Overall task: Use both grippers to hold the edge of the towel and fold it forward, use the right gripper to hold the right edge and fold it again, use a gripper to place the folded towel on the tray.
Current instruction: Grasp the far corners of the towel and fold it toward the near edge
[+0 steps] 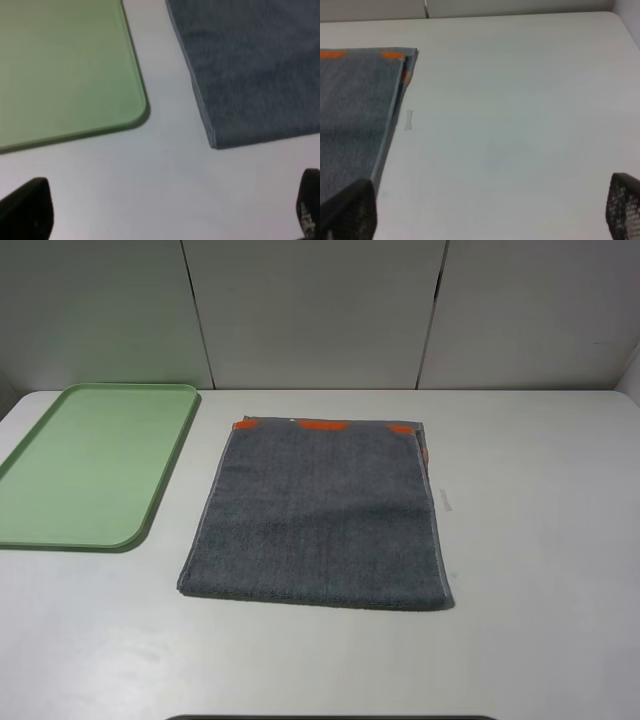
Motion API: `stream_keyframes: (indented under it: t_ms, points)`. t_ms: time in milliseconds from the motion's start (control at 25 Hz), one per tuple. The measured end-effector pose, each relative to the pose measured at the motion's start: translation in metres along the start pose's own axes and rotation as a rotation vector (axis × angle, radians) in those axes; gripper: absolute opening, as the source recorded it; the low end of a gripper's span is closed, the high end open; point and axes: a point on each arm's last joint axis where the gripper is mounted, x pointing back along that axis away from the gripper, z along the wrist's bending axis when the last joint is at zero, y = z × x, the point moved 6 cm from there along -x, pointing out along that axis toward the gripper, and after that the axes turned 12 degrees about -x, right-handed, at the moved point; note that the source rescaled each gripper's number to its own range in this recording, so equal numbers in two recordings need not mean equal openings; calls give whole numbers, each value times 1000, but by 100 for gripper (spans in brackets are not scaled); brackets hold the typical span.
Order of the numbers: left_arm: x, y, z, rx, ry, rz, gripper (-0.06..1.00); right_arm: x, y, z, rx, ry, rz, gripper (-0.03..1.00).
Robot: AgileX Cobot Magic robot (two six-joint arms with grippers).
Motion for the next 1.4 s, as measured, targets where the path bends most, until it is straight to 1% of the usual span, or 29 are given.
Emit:
stream_keyframes:
  t_ms: [280,400,480,680,880,1000,1120,1360,1400]
  points:
    - [0,-1,0,-8,-1,4,99,0,0,0,0,0,2,100]
    - [-4,0,0,-15,-13,45,99,-6,1,1,1,-9,42,100]
    - [-9,1,1,-38,-23,78,99,-8,6,3,0,-8,60,100]
    - [-18,13,5,-113,-35,112,99,-11,27,11,19,13,61,100]
    - [-30,25,9,-188,-54,154,99,-22,42,18,83,25,120,100]
    - [-39,32,11,-214,-69,180,99,-31,51,23,132,41,148,100]
    - [-50,37,9,-249,-107,186,99,-43,55,29,156,68,183,100]
    - [-76,45,3,-349,-180,199,99,-69,56,42,229,142,261,100]
    - [-76,45,3,-349,-180,199,99,-73,56,44,252,158,268,100]
